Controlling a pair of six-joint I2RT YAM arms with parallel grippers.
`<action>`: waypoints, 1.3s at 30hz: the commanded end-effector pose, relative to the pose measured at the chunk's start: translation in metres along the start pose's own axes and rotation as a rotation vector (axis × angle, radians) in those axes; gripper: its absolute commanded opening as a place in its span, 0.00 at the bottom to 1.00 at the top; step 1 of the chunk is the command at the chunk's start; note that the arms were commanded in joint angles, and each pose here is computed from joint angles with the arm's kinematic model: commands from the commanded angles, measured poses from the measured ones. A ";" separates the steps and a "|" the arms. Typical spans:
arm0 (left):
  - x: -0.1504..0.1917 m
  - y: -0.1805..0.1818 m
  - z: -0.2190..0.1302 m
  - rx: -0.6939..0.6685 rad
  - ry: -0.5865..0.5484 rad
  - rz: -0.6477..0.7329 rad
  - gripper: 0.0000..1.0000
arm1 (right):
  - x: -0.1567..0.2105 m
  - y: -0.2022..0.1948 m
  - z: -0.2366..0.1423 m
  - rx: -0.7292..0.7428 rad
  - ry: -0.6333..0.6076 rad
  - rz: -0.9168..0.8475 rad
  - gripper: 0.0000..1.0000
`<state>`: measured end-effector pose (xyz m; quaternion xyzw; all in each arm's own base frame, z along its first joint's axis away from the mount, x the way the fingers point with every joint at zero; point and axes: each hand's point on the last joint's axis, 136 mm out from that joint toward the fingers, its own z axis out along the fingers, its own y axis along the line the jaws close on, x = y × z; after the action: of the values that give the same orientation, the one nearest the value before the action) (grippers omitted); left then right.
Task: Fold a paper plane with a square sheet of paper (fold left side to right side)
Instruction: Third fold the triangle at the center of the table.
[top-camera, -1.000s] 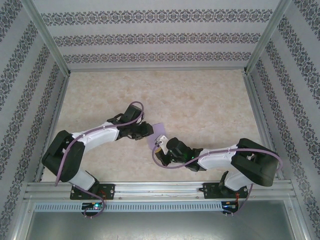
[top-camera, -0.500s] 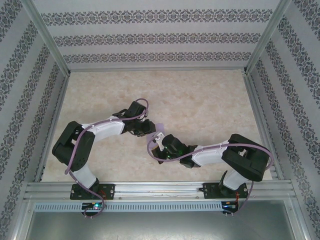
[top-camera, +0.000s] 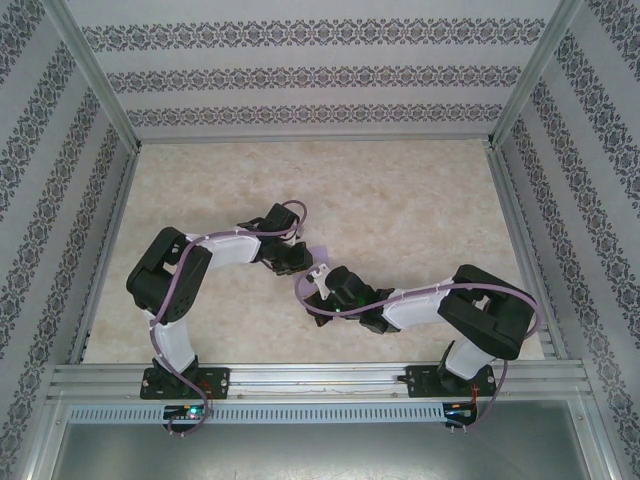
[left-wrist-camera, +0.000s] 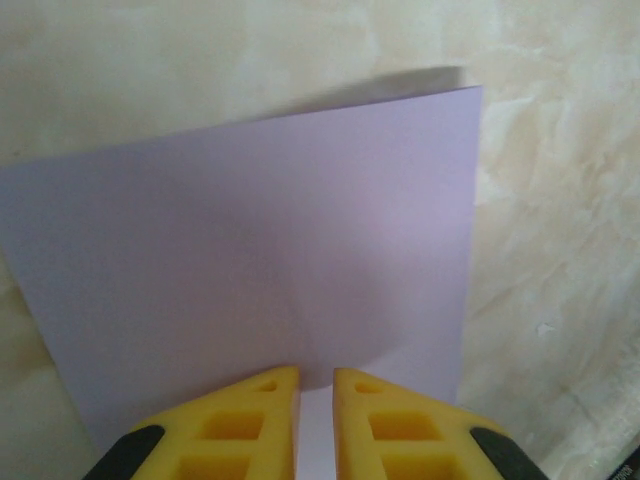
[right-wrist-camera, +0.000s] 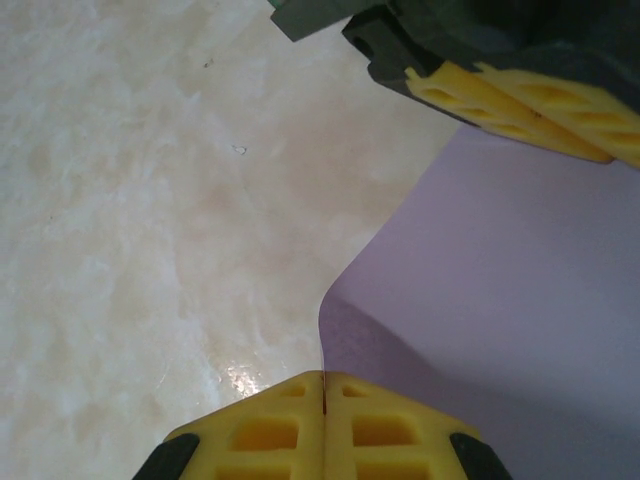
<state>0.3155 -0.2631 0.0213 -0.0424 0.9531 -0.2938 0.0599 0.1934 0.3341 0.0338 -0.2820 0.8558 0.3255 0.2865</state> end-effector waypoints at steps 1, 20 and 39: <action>-0.003 0.004 0.000 -0.017 0.016 0.021 0.14 | -0.012 0.006 0.004 -0.048 -0.025 0.035 0.00; 0.008 0.031 0.012 -0.102 0.054 0.037 0.08 | -0.020 -0.023 -0.002 -0.045 -0.029 0.212 0.00; 0.008 0.030 0.014 -0.092 0.055 0.027 0.07 | -0.024 -0.059 -0.010 0.054 -0.032 0.247 0.00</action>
<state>0.3172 -0.2637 0.0179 -0.0103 0.9552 -0.2884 0.0656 0.2387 0.2971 0.0261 -0.1586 0.8904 0.3431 0.2536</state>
